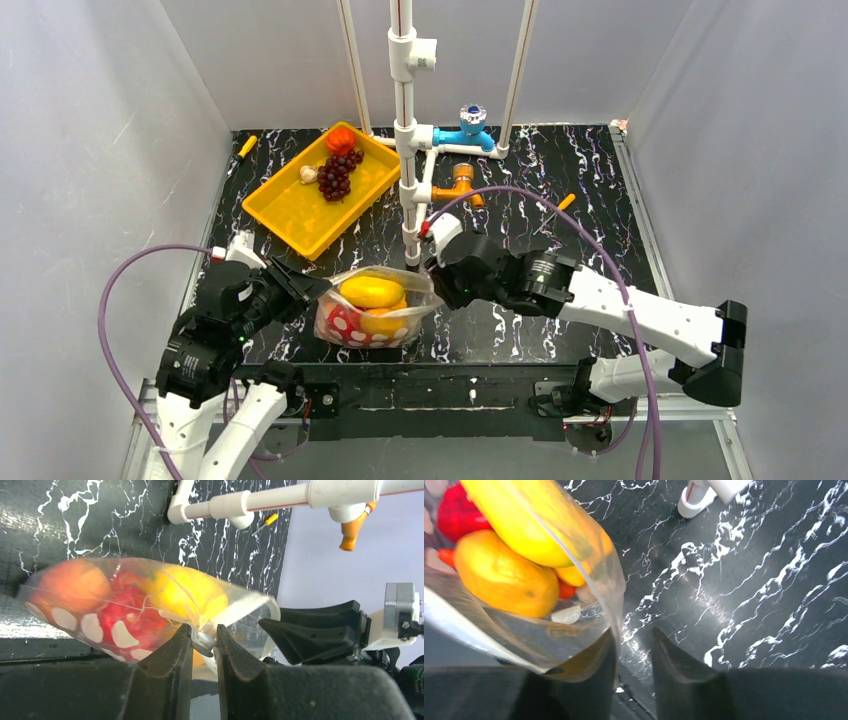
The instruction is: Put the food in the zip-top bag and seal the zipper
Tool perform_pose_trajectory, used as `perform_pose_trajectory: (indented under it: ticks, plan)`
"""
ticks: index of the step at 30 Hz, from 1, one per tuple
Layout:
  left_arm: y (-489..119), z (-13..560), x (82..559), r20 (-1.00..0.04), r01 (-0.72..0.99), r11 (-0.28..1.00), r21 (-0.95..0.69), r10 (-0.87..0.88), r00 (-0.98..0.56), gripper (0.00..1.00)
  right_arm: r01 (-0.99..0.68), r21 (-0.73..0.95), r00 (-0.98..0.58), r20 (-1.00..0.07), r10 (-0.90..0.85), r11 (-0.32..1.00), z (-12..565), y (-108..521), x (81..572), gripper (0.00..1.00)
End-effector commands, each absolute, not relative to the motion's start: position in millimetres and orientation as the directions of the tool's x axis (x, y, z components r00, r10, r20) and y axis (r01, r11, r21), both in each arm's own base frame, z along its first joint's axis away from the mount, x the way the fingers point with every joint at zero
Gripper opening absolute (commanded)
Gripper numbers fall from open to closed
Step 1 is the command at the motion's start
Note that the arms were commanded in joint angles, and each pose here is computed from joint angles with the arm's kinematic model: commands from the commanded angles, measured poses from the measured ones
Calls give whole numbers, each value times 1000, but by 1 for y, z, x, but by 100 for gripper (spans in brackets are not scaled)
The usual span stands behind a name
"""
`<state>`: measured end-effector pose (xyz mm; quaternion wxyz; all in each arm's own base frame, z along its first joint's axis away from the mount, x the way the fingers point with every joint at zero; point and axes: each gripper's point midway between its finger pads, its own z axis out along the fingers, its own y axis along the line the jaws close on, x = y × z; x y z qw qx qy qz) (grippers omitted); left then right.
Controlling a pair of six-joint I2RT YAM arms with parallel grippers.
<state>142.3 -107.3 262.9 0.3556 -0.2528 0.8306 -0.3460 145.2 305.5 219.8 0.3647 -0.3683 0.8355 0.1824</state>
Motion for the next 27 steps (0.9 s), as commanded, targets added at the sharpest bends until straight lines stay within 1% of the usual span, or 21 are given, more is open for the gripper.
perform_pose_trajectory:
  ticks: [1, 2, 3, 6, 8, 11, 12, 15, 17, 20, 22, 24, 26, 27]
  plan:
    - [-91, 271, 148, -479, -174, 640, -749, -704, -525, 0, -760, 140, -471, -793, -388, 635, 234, 305, 149, 17]
    - [-89, 270, 147, -481, -180, 638, -748, -709, -516, 0, -755, 150, -474, -797, -374, 638, 235, 303, 150, 6]
    - [-86, 268, 145, -481, -191, 637, -747, -716, -507, 0, -746, 163, -485, -798, -358, 646, 235, 300, 152, 1]
    - [-76, 262, 142, -495, -208, 629, -749, -740, -456, 0, -723, 236, -528, -795, -300, 649, 235, 290, 158, 1]
    - [-75, 261, 143, -496, -186, 611, -770, -755, -429, 0, -736, 291, -542, -795, -273, 612, 238, 288, 155, 3]
    - [-91, 263, 147, -456, -126, 563, -817, -764, -457, 0, -790, 332, -529, -794, -300, 515, 249, 298, 140, 24]
    - [-98, 264, 148, -441, -106, 549, -829, -758, -480, 0, -805, 340, -523, -793, -312, 486, 253, 302, 136, 33]
    - [-114, 260, 149, -397, -90, 525, -846, -734, -552, 0, -849, 328, -477, -814, -333, 414, 269, 313, 130, 45]
    - [-119, 258, 147, -384, -94, 528, -844, -717, -581, 0, -883, 300, -426, -834, -349, 361, 281, 319, 128, 58]
    - [-118, 261, 144, -393, -86, 536, -840, -708, -587, 0, -925, 246, -348, -854, -387, 289, 290, 322, 124, 79]
    - [-116, 265, 142, -399, -84, 538, -839, -712, -578, 0, -956, 192, -271, -866, -419, 222, 292, 324, 118, 84]
    - [-114, 267, 140, -398, -89, 537, -839, -717, -572, 0, -973, 133, -206, -871, -446, 190, 294, 325, 117, 85]
    - [-113, 267, 140, -400, -92, 539, -837, -719, -569, 0, -985, 97, -151, -874, -463, 139, 292, 324, 113, 85]
    - [-113, 268, 140, -401, -93, 539, -837, -720, -566, 0, -992, 63, -110, -871, -479, 113, 287, 322, 113, 82]
